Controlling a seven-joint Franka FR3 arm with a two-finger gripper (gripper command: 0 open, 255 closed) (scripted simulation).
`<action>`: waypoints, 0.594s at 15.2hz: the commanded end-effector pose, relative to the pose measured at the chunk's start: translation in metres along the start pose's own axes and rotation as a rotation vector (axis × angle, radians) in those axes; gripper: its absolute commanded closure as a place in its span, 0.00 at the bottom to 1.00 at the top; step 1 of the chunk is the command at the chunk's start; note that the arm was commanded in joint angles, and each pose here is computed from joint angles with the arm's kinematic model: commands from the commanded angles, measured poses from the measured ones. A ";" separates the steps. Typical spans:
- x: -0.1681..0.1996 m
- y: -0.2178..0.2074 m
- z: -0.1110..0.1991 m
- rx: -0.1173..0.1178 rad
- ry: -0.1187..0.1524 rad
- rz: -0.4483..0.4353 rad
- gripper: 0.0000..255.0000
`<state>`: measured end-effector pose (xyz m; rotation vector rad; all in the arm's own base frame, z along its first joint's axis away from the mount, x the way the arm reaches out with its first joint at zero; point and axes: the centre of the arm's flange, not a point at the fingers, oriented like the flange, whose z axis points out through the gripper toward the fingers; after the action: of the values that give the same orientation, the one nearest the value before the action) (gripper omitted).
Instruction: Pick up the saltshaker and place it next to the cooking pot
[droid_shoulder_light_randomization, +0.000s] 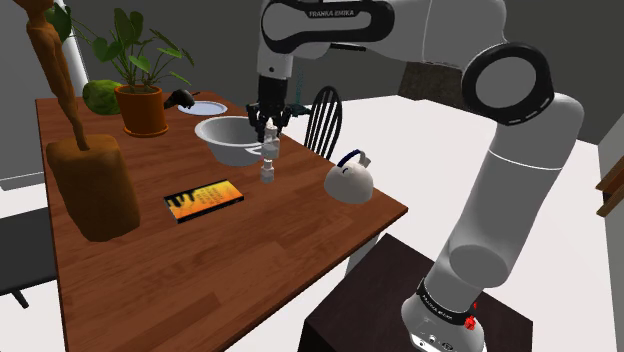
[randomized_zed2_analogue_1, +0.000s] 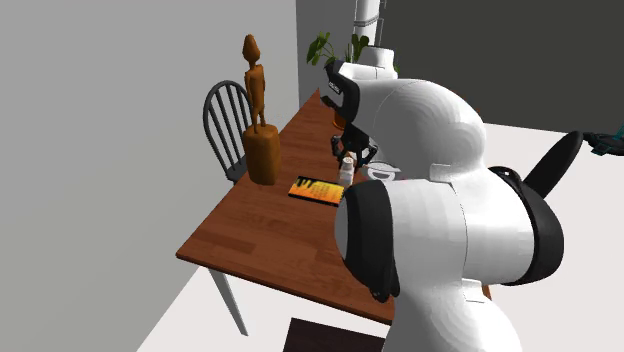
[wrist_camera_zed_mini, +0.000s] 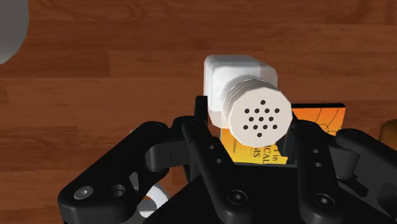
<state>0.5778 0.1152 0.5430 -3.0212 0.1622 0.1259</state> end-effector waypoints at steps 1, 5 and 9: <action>0.007 0.027 -0.005 0.000 0.000 -0.001 1.00; 0.029 0.075 -0.012 0.000 0.000 -0.001 1.00; 0.052 0.124 -0.019 0.000 0.000 -0.001 1.00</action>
<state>0.6118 -0.0010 0.5441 -3.0209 0.1619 0.1253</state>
